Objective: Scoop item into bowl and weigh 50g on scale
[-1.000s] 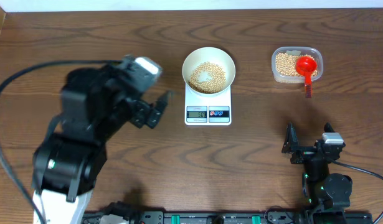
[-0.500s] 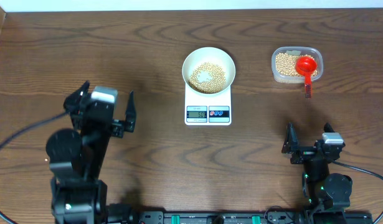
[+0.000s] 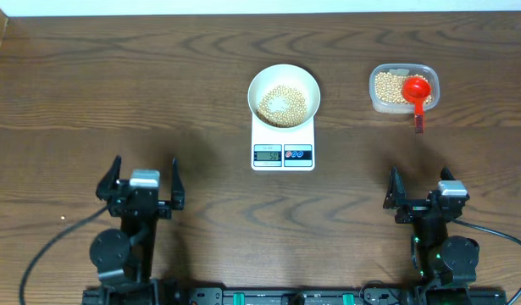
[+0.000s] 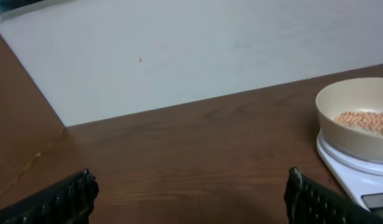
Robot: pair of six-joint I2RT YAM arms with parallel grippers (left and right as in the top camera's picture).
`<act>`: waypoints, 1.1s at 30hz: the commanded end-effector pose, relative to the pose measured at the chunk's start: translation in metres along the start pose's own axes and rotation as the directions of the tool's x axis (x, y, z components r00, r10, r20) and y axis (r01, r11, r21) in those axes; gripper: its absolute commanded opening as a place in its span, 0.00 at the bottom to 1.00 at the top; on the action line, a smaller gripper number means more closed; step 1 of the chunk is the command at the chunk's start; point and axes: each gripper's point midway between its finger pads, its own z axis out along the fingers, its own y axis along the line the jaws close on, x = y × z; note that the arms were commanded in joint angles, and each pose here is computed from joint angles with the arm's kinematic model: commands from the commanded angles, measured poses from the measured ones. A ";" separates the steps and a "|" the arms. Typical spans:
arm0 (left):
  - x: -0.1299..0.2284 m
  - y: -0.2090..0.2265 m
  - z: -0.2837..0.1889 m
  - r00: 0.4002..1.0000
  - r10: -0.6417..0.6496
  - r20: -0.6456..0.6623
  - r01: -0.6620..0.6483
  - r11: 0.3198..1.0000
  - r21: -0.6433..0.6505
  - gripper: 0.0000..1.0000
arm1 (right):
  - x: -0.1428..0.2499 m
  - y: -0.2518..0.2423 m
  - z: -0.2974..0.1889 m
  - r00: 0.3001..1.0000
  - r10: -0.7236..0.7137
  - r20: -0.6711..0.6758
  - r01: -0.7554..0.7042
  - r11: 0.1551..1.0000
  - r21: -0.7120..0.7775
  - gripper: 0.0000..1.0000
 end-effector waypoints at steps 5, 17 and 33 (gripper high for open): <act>0.030 0.008 -0.003 1.000 0.007 -0.001 -0.007 0.996 -0.087 0.98 | 0.000 0.002 0.000 1.000 -0.010 0.001 0.010 1.000 -0.009 0.99; 0.057 0.017 -0.002 0.999 -0.004 -0.046 -0.004 0.986 -0.166 0.98 | 0.000 0.002 0.000 1.000 -0.010 0.001 0.010 1.000 -0.009 0.99; 0.084 0.012 0.002 0.992 -0.080 -0.093 0.064 0.984 -0.165 0.98 | 0.000 0.002 0.000 1.000 -0.010 0.001 0.010 1.000 -0.009 0.99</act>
